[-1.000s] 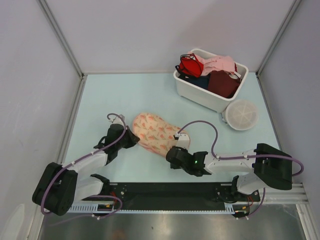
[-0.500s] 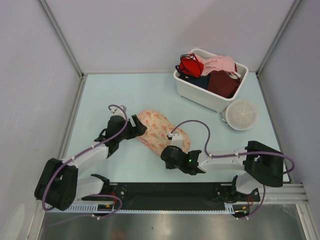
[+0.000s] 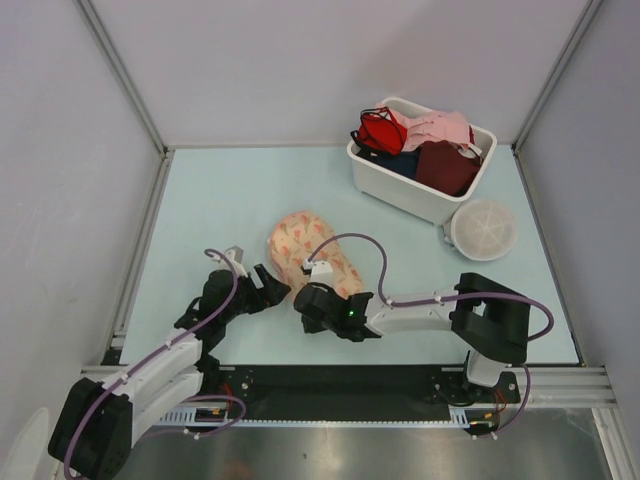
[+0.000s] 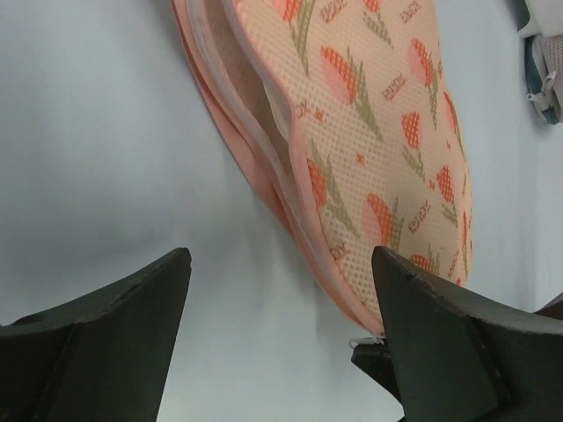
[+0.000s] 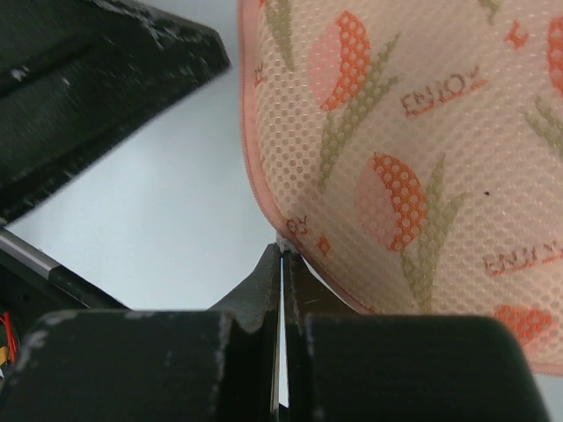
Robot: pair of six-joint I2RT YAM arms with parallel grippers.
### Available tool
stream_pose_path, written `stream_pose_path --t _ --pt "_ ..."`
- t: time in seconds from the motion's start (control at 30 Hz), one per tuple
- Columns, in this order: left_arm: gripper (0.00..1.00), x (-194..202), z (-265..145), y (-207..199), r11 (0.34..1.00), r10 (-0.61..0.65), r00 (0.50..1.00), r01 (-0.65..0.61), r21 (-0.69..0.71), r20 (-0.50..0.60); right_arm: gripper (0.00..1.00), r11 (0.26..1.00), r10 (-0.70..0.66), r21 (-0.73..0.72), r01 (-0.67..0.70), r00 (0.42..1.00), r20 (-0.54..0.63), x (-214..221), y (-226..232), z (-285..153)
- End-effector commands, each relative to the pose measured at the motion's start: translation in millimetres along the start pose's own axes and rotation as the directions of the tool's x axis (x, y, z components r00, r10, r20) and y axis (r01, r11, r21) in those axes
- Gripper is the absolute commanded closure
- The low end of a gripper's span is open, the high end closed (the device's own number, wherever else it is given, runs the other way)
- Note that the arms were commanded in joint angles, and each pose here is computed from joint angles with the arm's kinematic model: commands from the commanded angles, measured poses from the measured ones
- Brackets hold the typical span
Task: Unzip the laundry bag and remove the bra
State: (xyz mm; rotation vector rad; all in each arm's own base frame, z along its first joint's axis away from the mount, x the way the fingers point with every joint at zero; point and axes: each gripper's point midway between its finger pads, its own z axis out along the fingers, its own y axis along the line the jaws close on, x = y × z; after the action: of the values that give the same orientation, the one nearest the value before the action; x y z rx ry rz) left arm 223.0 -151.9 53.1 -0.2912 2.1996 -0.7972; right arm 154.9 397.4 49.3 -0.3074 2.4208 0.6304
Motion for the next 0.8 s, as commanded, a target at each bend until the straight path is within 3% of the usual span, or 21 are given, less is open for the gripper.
stream_pose_path --t 0.0,0.4,0.5,0.53,0.63,0.73,0.77 --pt "0.13 -5 -2 -19 0.996 -0.045 0.999 0.043 0.081 0.02 1.0 0.998 -0.018 -0.064 0.019 1.0 0.019 -9 26 5" --pt "0.34 23 15 -28 0.992 -0.056 0.995 0.064 0.105 -0.079 1.0 0.996 -0.019 -0.083 0.021 1.0 0.024 -10 31 2" --pt "0.5 24 18 -33 0.991 -0.054 0.995 0.064 0.12 -0.086 1.0 0.996 -0.018 -0.084 0.02 0.999 0.027 -11 32 2" --pt "0.63 23 18 -35 0.99 -0.055 0.995 0.065 0.123 -0.085 1.0 0.996 -0.019 -0.085 0.022 0.999 0.028 -12 32 2" --pt "0.86 18 19 -39 0.99 -0.054 0.996 0.063 0.128 -0.07 1.0 0.997 -0.019 -0.077 0.021 1.0 0.023 -10 31 2" --pt "1.0 11 20 -43 0.99 -0.054 0.997 0.061 0.131 -0.056 1.0 0.997 -0.017 -0.073 0.019 1.0 0.024 -10 29 2" --pt "1.0 10 20 -42 0.991 -0.053 0.997 0.059 0.124 -0.052 1.0 0.997 -0.016 -0.071 0.018 1.0 0.024 -10 29 1"
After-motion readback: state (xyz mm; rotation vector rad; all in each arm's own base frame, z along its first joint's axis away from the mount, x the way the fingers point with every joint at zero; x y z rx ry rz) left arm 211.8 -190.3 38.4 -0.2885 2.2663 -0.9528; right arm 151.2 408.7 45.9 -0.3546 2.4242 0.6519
